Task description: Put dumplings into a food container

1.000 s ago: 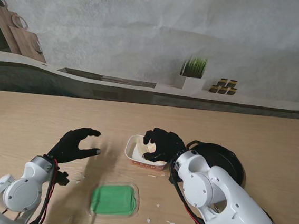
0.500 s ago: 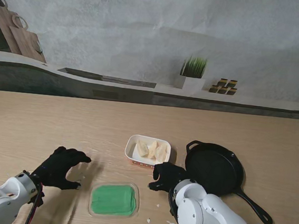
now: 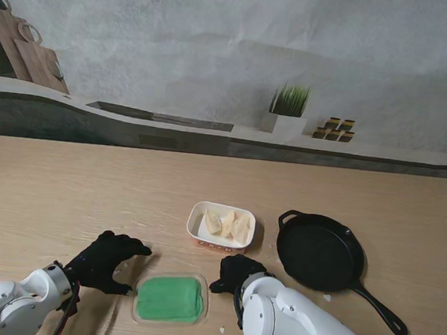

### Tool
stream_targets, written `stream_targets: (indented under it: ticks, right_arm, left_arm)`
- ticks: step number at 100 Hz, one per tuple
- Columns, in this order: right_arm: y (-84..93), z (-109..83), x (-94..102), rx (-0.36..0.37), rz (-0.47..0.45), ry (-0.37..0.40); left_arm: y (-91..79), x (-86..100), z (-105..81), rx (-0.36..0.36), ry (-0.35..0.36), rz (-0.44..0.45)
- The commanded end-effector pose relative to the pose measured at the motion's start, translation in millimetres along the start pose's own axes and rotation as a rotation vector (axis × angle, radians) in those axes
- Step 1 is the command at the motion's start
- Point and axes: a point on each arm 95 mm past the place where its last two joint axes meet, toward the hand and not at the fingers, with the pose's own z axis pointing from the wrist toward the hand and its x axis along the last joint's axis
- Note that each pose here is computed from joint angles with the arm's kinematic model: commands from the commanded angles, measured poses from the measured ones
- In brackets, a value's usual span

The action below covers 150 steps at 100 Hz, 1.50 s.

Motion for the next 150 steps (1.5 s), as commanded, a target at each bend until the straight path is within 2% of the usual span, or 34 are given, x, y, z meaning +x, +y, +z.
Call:
stream_targets:
  ticks: [1, 29, 40, 59, 76, 110, 130, 150]
  right_arm:
    - [-10.4, 1.7, 5.3, 0.055, 0.025, -0.006]
    - [-18.9, 1.5, 22.0, 0.134, 0.028, 0.0]
    - [-21.7, -0.9, 26.3, 0.157, 0.065, -0.016]
    - [-20.3, -6.7, 32.6, 0.15, 0.144, -0.031]
    - [-16.8, -9.8, 37.0, 0.133, 0.16, -0.024]
    - [-17.4, -12.5, 48.2, 0.143, 0.327, -0.067]
    - [-14.9, -13.3, 51.8, 0.145, 0.375, -0.086]
    - [-13.1, -12.7, 54.1, 0.145, 0.384, -0.091]
  left_arm:
    - [3.1, 1.2, 2.2, -0.021, 0.0, 0.007]
    - [10.0, 4.9, 10.0, -0.039, 0.005, 0.026]
    - [10.3, 6.6, 11.8, -0.037, 0.008, 0.03]
    - [13.3, 10.3, 15.4, -0.037, 0.004, 0.037]
    - [16.5, 13.9, 19.3, -0.035, 0.005, 0.035]
    - [20.2, 16.5, 22.3, -0.026, 0.003, 0.028]
    - [20.9, 16.7, 23.1, -0.006, -0.005, 0.019]
    - [22.2, 16.3, 23.8, 0.002, -0.01, 0.009]
